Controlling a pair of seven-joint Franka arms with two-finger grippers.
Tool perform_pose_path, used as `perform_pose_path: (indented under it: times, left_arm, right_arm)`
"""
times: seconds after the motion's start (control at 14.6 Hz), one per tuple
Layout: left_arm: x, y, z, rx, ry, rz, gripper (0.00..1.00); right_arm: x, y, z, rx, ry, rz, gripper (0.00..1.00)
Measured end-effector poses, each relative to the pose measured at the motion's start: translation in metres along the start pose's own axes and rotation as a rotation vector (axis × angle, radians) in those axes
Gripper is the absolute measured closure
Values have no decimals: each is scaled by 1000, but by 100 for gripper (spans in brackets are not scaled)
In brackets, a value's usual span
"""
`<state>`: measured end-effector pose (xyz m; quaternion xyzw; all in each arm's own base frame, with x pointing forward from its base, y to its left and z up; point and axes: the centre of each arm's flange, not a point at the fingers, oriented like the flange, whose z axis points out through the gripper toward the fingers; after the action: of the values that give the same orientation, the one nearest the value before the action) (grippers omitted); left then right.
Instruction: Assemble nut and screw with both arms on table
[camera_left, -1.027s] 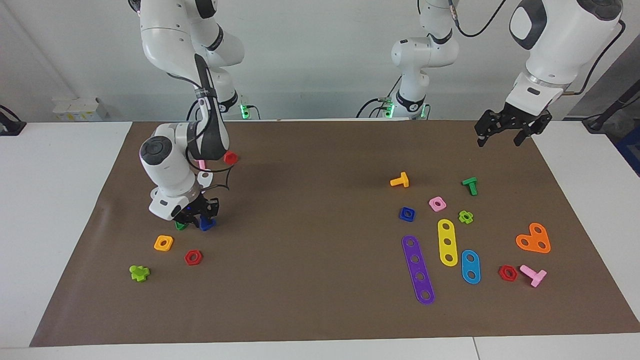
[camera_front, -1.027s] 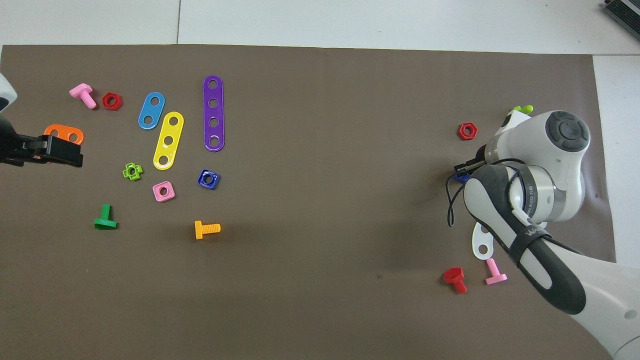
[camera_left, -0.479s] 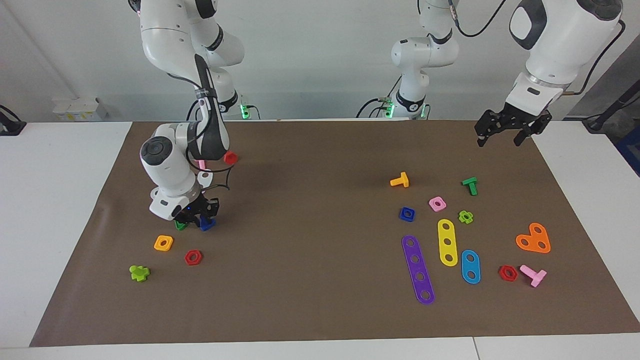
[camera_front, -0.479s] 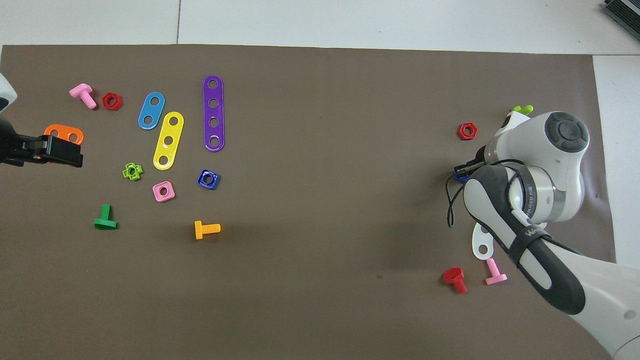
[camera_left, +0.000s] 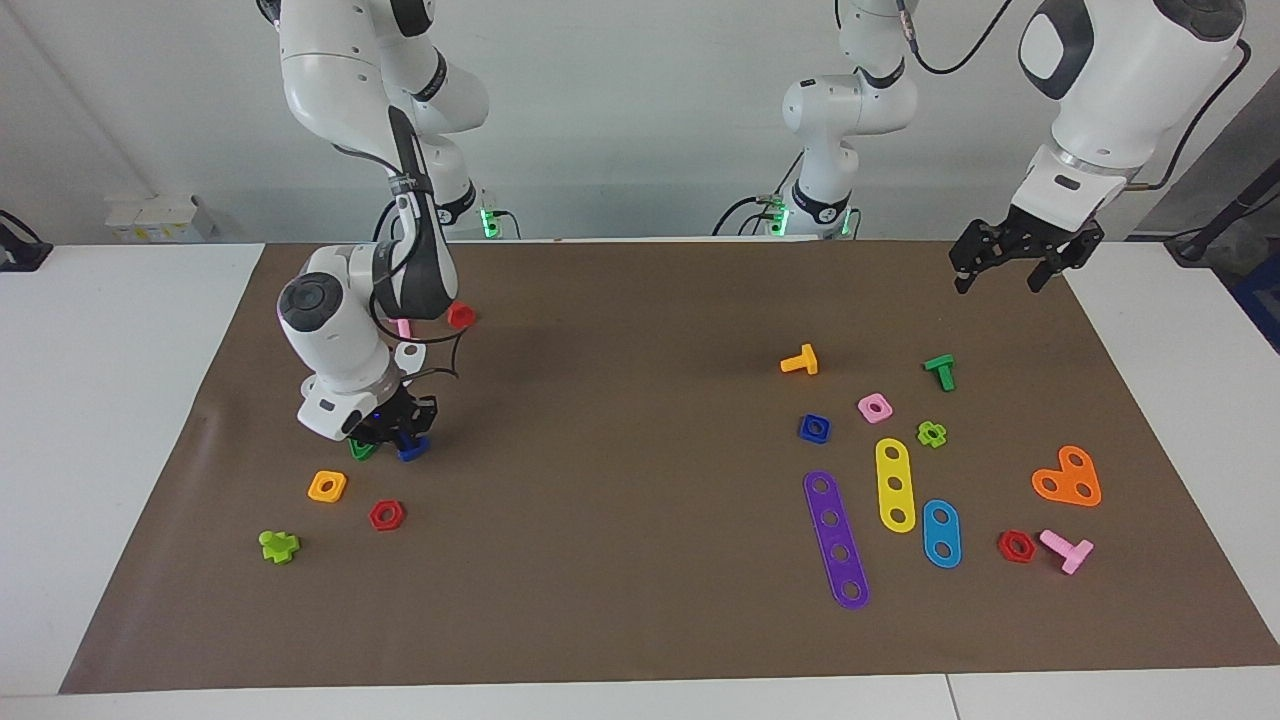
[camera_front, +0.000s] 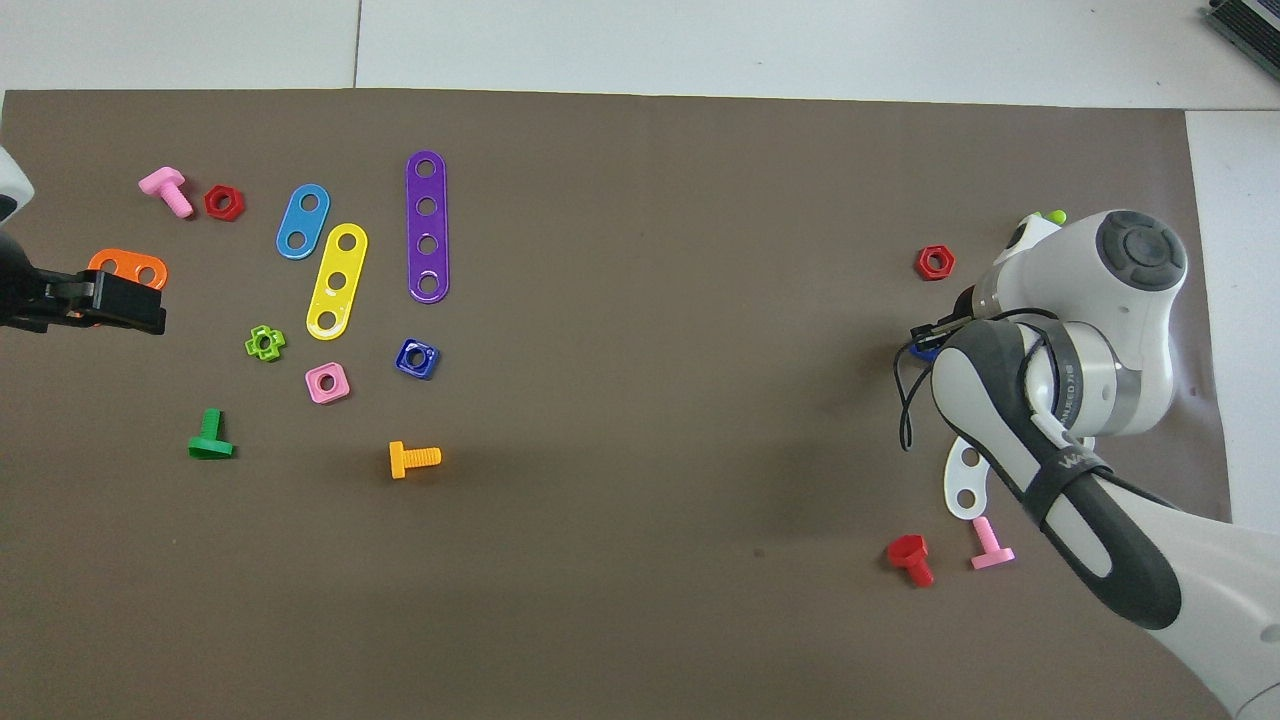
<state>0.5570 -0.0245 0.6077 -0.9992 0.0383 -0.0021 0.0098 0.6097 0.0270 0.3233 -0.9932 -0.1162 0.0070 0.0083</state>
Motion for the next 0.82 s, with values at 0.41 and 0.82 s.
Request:
perform_pose_path:
  times: [0.41, 0.82]
  left_arm:
    - [0, 0, 0, 0, 0, 0, 0]
    - [0, 0, 0, 0, 0, 0, 0]
  right_arm:
    - [46, -97, -108, 44, 109, 315, 80]
    - [46, -262, -91, 24, 128, 517, 80]
